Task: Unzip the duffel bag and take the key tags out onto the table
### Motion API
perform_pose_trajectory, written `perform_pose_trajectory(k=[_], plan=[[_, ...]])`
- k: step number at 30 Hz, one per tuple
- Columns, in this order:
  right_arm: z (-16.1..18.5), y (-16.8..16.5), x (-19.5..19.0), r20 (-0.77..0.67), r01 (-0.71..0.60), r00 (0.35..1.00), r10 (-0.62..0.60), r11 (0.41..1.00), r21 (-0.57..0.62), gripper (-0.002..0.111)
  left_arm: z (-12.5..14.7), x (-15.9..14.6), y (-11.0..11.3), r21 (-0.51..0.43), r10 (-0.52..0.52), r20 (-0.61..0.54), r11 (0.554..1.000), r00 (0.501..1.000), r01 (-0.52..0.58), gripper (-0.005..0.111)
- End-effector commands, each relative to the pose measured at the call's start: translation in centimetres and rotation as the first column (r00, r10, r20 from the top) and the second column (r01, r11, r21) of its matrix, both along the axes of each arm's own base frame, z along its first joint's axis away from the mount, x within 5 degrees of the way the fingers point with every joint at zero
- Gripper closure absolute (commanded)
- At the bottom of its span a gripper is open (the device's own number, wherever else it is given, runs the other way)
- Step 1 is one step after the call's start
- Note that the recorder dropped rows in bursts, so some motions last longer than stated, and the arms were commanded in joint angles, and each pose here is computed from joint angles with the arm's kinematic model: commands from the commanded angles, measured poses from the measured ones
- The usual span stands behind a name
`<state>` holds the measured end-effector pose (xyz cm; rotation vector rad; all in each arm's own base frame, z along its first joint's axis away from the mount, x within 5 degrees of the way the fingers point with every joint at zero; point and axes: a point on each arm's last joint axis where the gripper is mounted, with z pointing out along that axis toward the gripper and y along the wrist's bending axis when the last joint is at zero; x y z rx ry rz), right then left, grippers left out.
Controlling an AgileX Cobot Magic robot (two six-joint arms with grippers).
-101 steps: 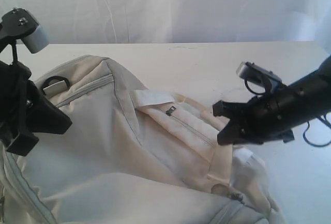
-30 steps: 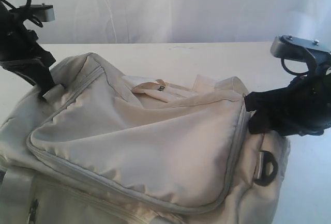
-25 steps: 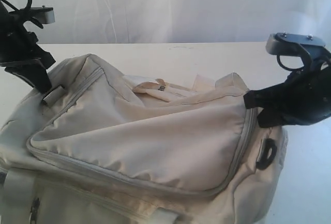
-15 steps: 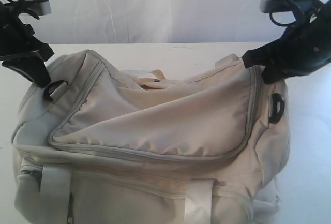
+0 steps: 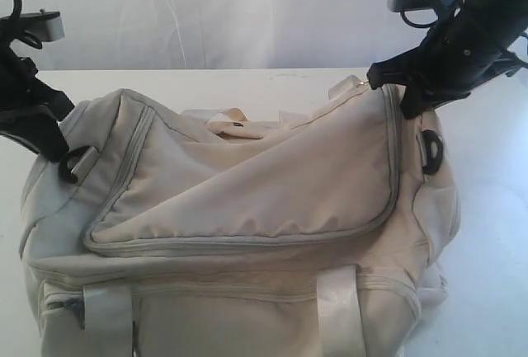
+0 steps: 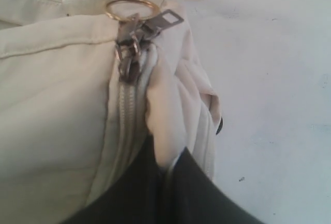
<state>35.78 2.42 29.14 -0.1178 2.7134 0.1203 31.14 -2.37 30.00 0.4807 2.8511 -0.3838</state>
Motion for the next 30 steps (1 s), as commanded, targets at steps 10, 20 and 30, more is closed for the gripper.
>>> perform_pose_trajectory(k=[10,20,30], plan=[[5.7,-0.2,-3.4,0.091,-0.012,0.996,0.011,1.0,0.015,0.054,9.0,-0.6,0.0,-0.004,0.01,0.291,1.0,0.957,-0.009,0.041],[12.1,-0.4,-11.2,0.176,-0.021,0.984,0.014,0.999,0.036,0.054,2.6,8.6,-12.2,-0.583,-0.189,0.234,0.758,0.954,0.294,0.041],[12.8,-0.4,-12.1,0.219,-0.02,0.976,0.011,0.999,0.041,0.054,-3.5,13.1,-20.8,-0.572,-0.204,0.298,0.743,0.932,0.346,0.041]])
